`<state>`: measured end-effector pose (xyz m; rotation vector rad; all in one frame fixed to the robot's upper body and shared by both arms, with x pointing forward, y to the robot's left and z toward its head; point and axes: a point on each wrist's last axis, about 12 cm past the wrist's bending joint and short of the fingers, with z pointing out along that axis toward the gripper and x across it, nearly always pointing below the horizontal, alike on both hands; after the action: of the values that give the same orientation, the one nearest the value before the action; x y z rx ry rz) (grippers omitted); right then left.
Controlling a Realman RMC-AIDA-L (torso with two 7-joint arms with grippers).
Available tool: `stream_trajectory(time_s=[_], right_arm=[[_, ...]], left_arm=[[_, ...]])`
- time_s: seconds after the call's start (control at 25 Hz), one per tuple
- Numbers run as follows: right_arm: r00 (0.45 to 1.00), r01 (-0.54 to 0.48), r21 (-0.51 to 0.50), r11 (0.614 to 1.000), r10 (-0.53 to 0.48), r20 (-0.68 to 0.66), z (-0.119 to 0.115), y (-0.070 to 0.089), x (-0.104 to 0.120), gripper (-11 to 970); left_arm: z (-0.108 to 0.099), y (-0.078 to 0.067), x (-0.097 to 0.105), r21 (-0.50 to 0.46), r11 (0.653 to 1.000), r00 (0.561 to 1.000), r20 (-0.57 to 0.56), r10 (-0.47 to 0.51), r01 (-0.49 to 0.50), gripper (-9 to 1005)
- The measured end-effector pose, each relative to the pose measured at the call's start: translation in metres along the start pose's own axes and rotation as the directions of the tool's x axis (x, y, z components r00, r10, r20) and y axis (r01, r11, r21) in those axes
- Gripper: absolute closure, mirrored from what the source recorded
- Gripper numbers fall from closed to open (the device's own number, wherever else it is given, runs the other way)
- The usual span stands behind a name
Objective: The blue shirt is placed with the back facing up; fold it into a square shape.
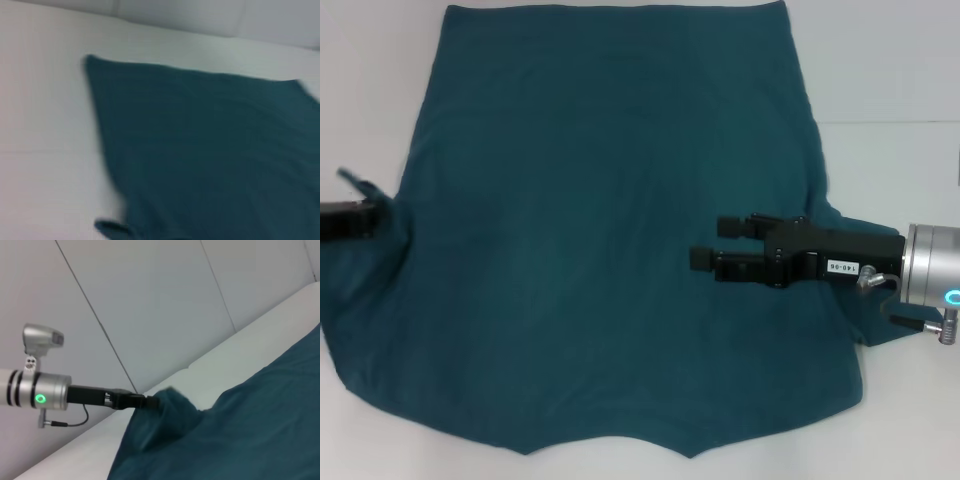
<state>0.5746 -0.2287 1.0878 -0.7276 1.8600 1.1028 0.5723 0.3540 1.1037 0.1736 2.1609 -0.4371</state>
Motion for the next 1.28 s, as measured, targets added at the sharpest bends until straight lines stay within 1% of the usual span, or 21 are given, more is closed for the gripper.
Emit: stream_trajectory(time_s=[0.08, 0.24, 0.4, 0.52, 0.56, 0.72, 0.84, 1.0, 1.24, 1.28], right_arm=[[1.000, 0.001, 0.001, 1.000, -0.001, -0.002, 0.000, 0.000, 0.001, 100], [1.000, 0.002, 0.004, 1.000, -0.002, -0.005, -0.001, -0.001, 0.001, 101], [1.000, 0.005, 0.006, 1.000, -0.005, -0.009, -0.002, -0.001, 0.002, 102], [1.000, 0.005, 0.006, 1.000, -0.005, -0.010, -0.002, -0.001, 0.002, 104], [1.000, 0.006, 0.006, 1.000, -0.006, -0.010, -0.002, -0.001, 0.002, 104], [1.000, 0.008, 0.005, 1.000, -0.008, -0.012, -0.001, -0.001, 0.002, 105], [1.000, 0.008, 0.006, 1.000, -0.008, -0.013, -0.001, -0.001, 0.002, 106], [1.000, 0.004, 0.008, 1.000, -0.004, -0.013, -0.003, -0.001, 0.004, 108], [1.000, -0.005, 0.009, 1.000, 0.005, -0.009, -0.005, -0.001, 0.005, 110], [1.000, -0.006, 0.009, 1.000, 0.006, -0.009, -0.005, -0.001, 0.005, 110]], left_arm=[[0.000, -0.011, -0.004, 0.060, 0.998, 1.000, -0.005, 0.001, -0.001, 994], [0.010, -0.030, -0.009, 0.159, 0.987, 0.999, -0.016, -0.029, 0.031, 978], [0.029, -0.048, 0.001, 0.252, 0.962, 0.994, -0.033, -0.104, 0.109, 962], [0.040, -0.056, 0.010, 0.297, 0.938, 0.984, -0.045, -0.174, 0.180, 950], [0.044, -0.058, 0.015, 0.306, 0.926, 0.975, -0.040, -0.220, 0.222, 946], [0.045, -0.058, 0.018, 0.309, 0.920, 0.969, -0.020, -0.246, 0.240, 824], [0.042, -0.056, 0.019, 0.313, 0.925, 0.973, 0.005, -0.229, 0.216, 733], [0.038, -0.049, 0.024, 0.283, 0.944, 0.982, 0.033, -0.185, 0.168, 505], [0.030, -0.034, 0.033, 0.207, 0.972, 0.992, 0.045, -0.120, 0.109, 256], [0.027, -0.032, 0.034, 0.195, 0.976, 0.993, 0.046, -0.111, 0.100, 241]])
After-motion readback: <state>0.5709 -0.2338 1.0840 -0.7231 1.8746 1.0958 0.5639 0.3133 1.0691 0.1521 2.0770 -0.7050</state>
